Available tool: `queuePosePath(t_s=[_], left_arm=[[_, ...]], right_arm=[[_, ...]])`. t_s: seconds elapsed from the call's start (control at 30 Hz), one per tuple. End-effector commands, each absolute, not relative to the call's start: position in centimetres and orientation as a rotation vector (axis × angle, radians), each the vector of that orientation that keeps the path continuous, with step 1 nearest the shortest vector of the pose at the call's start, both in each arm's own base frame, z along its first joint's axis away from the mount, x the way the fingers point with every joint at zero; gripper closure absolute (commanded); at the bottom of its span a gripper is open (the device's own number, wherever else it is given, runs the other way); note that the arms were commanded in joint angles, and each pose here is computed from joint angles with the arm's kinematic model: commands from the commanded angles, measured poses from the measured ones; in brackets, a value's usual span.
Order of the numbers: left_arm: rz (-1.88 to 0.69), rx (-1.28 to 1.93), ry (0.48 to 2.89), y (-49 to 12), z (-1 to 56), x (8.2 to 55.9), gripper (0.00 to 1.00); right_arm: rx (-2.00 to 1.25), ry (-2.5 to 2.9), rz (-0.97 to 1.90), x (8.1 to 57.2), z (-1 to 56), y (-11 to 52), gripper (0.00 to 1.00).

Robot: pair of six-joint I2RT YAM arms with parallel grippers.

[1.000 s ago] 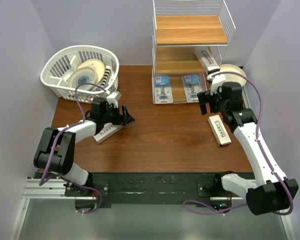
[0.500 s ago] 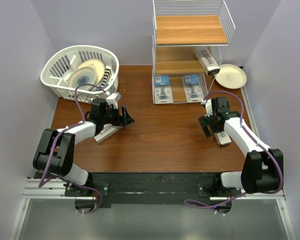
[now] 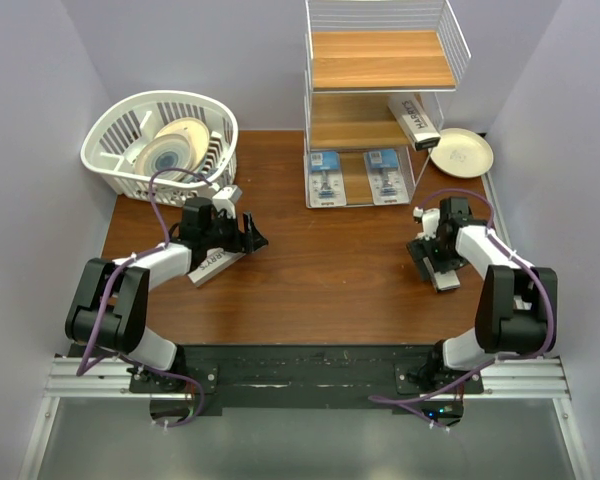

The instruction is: Place and organize the shaving razors onto the shelf

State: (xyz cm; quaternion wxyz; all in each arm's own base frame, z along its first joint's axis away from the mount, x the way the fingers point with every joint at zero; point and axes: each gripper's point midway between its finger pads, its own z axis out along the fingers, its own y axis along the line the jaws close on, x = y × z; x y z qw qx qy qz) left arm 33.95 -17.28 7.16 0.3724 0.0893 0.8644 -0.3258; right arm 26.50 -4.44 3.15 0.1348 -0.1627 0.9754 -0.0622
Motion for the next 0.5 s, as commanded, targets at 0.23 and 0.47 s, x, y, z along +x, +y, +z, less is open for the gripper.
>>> queuePosePath(t_s=[0.23, 0.47], left_arm=[[-0.811, 0.267, 2.162, -17.2, 8.3, 34.5, 0.23], [-0.818, 0.267, 2.161, -17.3, 8.2, 34.7, 0.24]], right_arm=[[-0.407, 2.753, 0.096, 28.5, 5.8, -0.7, 0.32], [-0.467, 2.583, 0.173, 31.7, 10.5, 4.3, 0.35]])
